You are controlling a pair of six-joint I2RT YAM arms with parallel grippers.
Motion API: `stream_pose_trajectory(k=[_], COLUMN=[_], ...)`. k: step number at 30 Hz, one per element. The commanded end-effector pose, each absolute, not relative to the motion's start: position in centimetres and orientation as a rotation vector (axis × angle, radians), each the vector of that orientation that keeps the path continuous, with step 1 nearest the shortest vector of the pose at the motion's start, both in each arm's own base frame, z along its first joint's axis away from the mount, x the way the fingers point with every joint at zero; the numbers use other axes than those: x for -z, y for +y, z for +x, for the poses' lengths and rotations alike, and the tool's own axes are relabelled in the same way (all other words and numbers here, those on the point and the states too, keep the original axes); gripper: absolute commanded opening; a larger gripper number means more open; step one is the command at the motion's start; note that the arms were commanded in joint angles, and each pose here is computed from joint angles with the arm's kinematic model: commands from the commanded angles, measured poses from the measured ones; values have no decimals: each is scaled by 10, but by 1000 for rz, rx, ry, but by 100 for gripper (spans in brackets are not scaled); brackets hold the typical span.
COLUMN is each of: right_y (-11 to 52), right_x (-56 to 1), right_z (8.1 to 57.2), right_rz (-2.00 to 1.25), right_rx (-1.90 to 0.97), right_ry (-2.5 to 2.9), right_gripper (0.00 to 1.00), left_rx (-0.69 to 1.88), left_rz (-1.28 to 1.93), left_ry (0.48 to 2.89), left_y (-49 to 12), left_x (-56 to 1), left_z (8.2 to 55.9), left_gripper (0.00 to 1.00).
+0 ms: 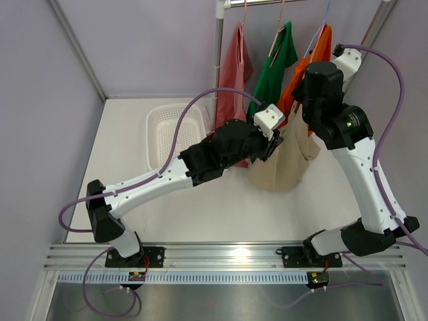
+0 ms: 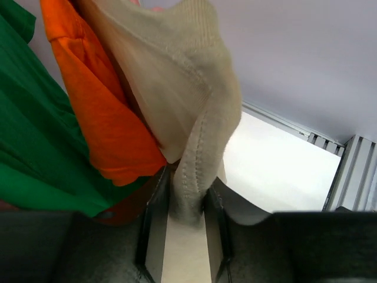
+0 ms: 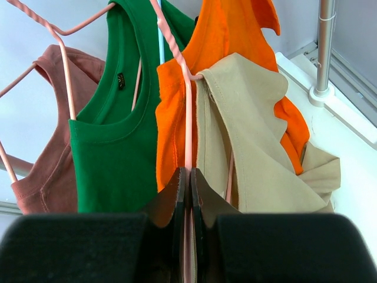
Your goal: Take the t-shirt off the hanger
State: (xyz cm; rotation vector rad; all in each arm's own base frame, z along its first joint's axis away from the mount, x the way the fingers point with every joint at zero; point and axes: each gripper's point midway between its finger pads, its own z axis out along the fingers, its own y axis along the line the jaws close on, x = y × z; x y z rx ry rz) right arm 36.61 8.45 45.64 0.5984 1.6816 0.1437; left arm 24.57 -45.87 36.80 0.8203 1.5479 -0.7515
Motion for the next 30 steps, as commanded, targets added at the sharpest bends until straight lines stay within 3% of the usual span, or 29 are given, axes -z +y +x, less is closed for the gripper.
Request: stream_pose_trajectory(k=[1,7,19,30], right_y=[85,81,48,56], right_x=[-474,-471,-475,-531], right_z=[364,372,370,304], right_rz=[618,637,724,636], right_rx=[-172,-111,57,-282], right_ry=[1624,1619,1588,1565], right_gripper=[0,0,0,0], left_rx=[799,844,863,768], left_rz=[777,827,892,903], left_ry=[1450,1426,1357,1431], left_y=[-456,-451,-412,-423], left_x=[-411,-424,-457,-413], left_z=[241,220,140,155], left_gripper=[23,0,0,0])
